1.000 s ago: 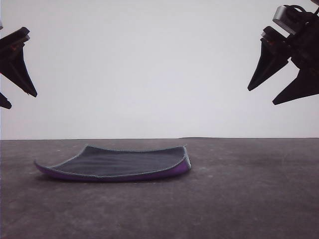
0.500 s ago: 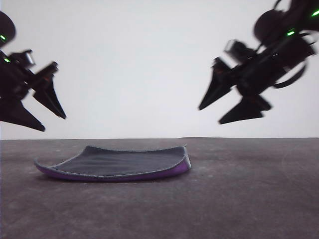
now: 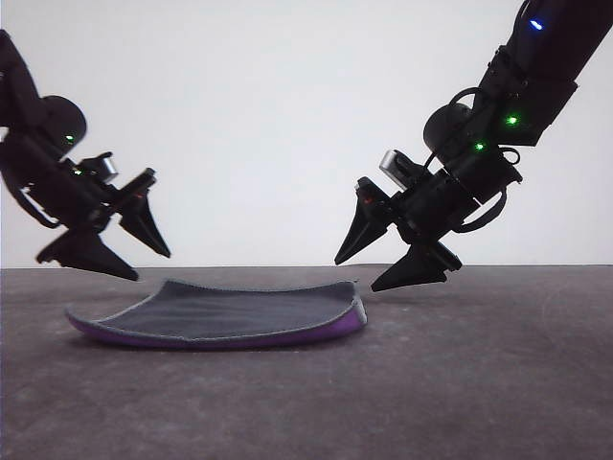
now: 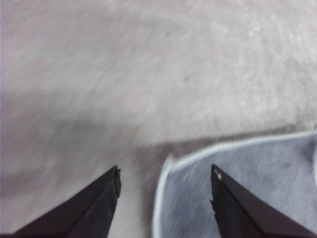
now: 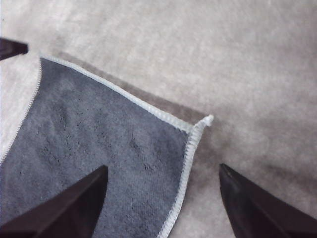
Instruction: Fold clothes
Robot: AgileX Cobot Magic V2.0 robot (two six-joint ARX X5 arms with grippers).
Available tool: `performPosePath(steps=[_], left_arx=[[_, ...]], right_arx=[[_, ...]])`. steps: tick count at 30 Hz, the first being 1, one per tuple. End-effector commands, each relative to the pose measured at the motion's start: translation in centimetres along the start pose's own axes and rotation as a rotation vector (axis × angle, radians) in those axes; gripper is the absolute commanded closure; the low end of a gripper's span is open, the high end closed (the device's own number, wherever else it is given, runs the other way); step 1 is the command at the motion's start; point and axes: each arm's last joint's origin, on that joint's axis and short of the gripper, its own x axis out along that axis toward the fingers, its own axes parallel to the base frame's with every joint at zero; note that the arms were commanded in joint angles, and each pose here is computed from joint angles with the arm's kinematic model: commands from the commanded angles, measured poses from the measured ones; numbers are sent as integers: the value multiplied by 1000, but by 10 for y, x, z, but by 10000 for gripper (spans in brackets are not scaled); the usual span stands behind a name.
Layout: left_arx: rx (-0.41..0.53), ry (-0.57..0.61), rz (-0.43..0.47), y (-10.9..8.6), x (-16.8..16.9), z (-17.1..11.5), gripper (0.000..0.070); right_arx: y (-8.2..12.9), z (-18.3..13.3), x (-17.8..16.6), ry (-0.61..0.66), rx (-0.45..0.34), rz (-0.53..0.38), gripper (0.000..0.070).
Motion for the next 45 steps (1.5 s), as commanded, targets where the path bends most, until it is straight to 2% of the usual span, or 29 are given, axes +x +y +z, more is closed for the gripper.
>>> performPosePath(steps=[1, 8, 16, 21, 24, 25, 26, 29, 35, 45], left_arx=[[10, 16, -15, 1, 13, 2, 348], [13, 78, -32, -6, 36, -9, 348], [19, 100, -36, -10, 39, -12, 348], [15, 107, -35, -10, 39, -13, 348], [14, 112, -34, -10, 39, -13, 359], [14, 113, -34, -9, 39, -13, 393], [14, 114, -33, -9, 39, -13, 462], [25, 116, -33, -9, 39, -14, 690], [21, 127, -31, -8, 38, -15, 700], [40, 301, -13, -12, 10, -4, 700]], right_arx=[[1, 4, 7, -6, -1, 10, 253], [-1, 1, 22, -24, 37, 29, 253], [0, -1, 27, -22, 38, 41, 269], [0, -1, 27, -23, 36, 37, 397], [0, -1, 27, -24, 30, 35, 519], [0, -1, 27, -25, 29, 34, 562], [0, -1, 27, -25, 28, 34, 610], [0, -1, 27, -26, 24, 28, 661], [0, -1, 27, -22, 11, 36, 667], [-4, -1, 13, 112, 61, 206, 666]])
